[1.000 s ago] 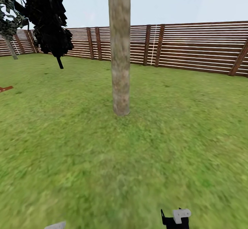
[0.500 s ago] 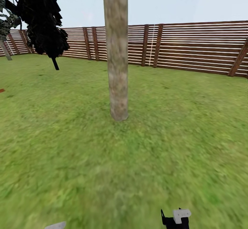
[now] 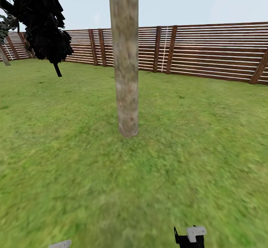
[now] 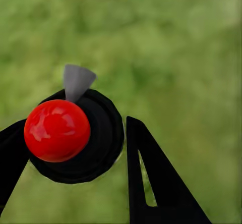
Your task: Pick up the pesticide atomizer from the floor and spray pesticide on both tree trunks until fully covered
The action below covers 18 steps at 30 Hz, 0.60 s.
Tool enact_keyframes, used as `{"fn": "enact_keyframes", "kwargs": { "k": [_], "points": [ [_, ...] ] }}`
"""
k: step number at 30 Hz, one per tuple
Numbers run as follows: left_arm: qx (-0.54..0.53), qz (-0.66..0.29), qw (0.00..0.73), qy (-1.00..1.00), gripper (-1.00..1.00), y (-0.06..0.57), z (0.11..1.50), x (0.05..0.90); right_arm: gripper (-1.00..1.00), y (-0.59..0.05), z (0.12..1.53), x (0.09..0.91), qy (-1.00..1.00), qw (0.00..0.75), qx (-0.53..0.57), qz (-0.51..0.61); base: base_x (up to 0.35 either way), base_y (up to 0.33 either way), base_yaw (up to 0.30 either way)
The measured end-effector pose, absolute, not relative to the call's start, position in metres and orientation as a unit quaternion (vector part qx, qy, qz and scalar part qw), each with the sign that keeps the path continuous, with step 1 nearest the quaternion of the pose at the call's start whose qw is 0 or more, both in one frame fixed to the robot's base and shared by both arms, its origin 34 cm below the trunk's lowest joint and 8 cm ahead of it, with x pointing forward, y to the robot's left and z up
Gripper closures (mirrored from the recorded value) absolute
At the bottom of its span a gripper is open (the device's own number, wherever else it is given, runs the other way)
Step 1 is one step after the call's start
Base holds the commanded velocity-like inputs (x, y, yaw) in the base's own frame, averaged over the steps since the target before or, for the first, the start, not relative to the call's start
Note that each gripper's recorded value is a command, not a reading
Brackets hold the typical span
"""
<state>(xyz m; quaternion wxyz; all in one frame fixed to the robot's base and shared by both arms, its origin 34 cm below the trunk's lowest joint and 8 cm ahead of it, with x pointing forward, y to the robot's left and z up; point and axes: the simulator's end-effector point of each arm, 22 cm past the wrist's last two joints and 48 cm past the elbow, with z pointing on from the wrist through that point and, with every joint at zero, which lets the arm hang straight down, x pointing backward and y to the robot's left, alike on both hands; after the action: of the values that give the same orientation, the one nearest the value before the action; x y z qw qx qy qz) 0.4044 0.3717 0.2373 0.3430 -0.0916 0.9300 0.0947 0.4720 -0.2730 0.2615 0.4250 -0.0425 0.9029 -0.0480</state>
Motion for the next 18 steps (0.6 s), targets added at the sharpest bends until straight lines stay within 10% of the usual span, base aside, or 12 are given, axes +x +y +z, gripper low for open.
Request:
{"fn": "enact_keyframes", "kwargs": {
  "k": [18],
  "points": [
    [-0.092, 0.1, 0.35, 0.927, 1.0, 0.3804, 0.2425, 0.4084, -1.0, -0.2722, 0.2656, 0.4753, 0.901, 0.43, -0.041, -0.048, 0.34, 0.0, 0.0]
  ]
}}
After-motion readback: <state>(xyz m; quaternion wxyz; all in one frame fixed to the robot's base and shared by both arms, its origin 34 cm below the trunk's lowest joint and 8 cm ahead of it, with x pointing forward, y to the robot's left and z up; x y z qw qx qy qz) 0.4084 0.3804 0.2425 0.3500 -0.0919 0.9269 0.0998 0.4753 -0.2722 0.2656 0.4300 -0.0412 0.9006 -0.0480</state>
